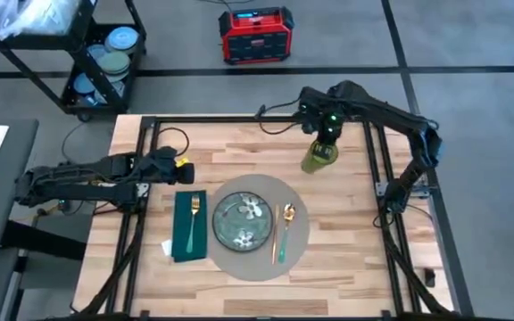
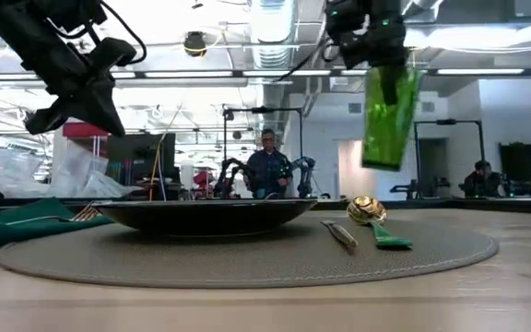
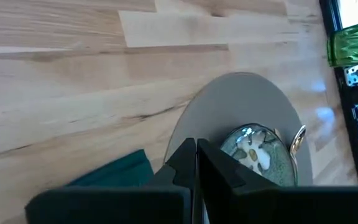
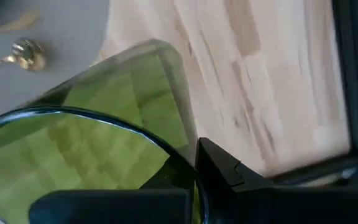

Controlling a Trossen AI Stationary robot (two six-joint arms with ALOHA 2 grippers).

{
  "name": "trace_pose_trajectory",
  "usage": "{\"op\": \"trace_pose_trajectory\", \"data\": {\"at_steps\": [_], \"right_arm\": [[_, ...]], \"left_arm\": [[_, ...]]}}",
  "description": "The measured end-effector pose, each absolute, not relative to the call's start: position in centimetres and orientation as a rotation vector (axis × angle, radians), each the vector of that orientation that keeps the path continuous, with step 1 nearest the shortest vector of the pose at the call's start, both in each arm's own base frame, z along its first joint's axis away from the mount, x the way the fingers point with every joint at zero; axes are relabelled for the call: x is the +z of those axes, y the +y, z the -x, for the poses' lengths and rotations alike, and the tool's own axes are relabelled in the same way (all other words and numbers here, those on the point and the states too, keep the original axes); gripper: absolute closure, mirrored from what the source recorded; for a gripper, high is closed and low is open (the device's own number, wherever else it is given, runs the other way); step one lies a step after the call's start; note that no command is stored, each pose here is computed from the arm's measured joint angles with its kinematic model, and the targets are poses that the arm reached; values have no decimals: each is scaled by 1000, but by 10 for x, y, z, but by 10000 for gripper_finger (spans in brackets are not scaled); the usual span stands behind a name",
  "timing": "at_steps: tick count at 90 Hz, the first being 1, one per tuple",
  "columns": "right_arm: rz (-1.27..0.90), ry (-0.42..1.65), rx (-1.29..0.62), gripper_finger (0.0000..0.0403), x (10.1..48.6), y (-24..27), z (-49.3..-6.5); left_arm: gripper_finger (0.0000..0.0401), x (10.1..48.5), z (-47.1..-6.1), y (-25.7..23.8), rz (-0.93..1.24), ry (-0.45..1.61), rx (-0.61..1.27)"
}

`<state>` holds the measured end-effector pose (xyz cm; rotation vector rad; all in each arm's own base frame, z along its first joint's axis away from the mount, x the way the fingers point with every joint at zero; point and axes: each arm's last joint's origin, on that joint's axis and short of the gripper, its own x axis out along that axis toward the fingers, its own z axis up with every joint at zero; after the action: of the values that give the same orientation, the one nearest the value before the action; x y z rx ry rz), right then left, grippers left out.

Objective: Set table place
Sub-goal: Put the green glass on the upper right side of the gray placemat

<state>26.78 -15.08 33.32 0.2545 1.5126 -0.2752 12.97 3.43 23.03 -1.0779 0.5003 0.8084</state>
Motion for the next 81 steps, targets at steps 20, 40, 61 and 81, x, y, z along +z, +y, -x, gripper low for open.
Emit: {"op": "trace_pose_trajectory", "data": {"at_steps": [20,40,61,81], "right_arm": [[-213,1609,-143,403,302,-159,-303],[-155,1587,-94,403,286,-159,-325],[-155,1587,-98,403,274,-174,-328],[-144,1563,-105,403,274,-181,-327]], "left_arm": [[401,230,-130,34,1076,501,810],[401,230,-129,34,1056,506,810],[401,230,-129,35,1051,507,810],[401,230,-129,35,1048,509,809]]}}
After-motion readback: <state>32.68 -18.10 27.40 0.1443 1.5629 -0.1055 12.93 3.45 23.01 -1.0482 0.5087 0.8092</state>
